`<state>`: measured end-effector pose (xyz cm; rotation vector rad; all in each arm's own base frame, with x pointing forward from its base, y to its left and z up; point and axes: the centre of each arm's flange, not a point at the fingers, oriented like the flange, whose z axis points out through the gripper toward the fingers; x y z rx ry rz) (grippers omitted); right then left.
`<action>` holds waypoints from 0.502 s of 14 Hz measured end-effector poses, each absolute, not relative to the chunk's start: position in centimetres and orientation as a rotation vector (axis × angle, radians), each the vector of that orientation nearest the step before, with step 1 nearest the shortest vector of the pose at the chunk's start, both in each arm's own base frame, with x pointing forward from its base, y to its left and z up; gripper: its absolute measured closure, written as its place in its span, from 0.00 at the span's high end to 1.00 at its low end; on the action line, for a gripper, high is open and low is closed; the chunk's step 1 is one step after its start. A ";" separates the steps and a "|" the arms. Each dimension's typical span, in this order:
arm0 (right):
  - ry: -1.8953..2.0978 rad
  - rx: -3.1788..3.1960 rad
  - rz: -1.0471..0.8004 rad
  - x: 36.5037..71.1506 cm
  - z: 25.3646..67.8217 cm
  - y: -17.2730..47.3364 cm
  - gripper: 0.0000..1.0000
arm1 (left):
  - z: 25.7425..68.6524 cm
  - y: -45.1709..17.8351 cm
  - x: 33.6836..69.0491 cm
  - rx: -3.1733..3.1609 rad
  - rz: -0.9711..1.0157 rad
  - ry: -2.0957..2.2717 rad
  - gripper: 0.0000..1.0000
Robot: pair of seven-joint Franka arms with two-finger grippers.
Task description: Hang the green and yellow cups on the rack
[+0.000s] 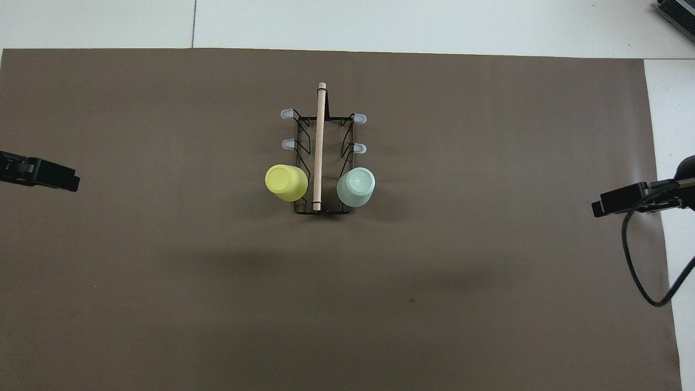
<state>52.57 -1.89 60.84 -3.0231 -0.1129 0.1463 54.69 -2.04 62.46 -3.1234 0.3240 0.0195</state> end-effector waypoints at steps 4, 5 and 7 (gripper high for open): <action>-0.126 -3.024 0.149 52.8 60.6 -1.4 1.00 | 62.5 -2.0 54.7 -3.123 0.020 0.324 1.00; -0.127 -3.025 0.144 52.9 60.6 -1.4 1.00 | 62.5 -2.0 54.7 -3.123 0.020 0.324 1.00; -0.126 -3.027 0.127 53.1 60.8 -1.4 1.00 | 62.5 -2.0 54.7 -3.123 0.020 0.324 1.00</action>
